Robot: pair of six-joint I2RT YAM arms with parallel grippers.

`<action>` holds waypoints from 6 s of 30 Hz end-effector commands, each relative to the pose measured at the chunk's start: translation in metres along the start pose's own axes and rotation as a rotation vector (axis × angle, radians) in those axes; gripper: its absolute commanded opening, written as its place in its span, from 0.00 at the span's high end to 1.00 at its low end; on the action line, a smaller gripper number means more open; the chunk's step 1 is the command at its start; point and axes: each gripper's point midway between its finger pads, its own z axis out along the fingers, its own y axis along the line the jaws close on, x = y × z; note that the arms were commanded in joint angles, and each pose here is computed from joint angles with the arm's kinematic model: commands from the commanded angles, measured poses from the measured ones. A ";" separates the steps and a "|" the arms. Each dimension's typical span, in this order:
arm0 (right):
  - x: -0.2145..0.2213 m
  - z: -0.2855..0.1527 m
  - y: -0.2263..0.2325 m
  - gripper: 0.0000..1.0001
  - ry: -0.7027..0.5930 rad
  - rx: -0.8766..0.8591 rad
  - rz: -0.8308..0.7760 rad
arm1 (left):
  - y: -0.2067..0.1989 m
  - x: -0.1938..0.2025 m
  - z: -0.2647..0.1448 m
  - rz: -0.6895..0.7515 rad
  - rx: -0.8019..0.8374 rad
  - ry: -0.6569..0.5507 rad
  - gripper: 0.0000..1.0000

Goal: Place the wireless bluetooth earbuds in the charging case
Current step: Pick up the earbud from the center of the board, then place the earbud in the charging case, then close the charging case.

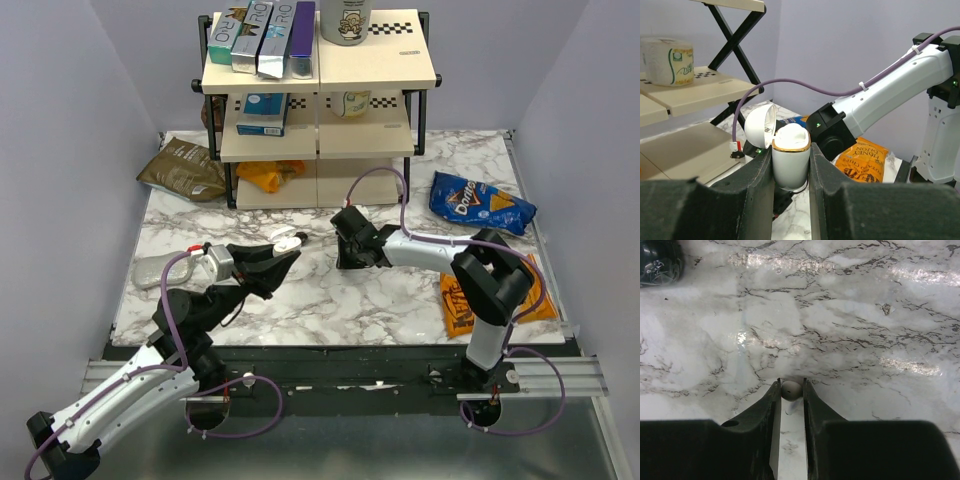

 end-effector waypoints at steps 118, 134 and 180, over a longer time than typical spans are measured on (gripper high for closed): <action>-0.137 -0.395 0.103 0.80 -1.161 -0.420 -0.646 | -0.042 -0.054 0.128 0.062 0.290 -0.235 1.00; -0.144 -0.400 0.101 0.50 -1.164 -0.407 -0.605 | -0.041 -0.054 0.126 0.064 0.286 -0.240 1.00; -0.135 -0.399 0.107 0.99 -0.830 -0.371 -0.665 | -0.071 -0.016 0.085 0.203 0.492 -0.046 1.00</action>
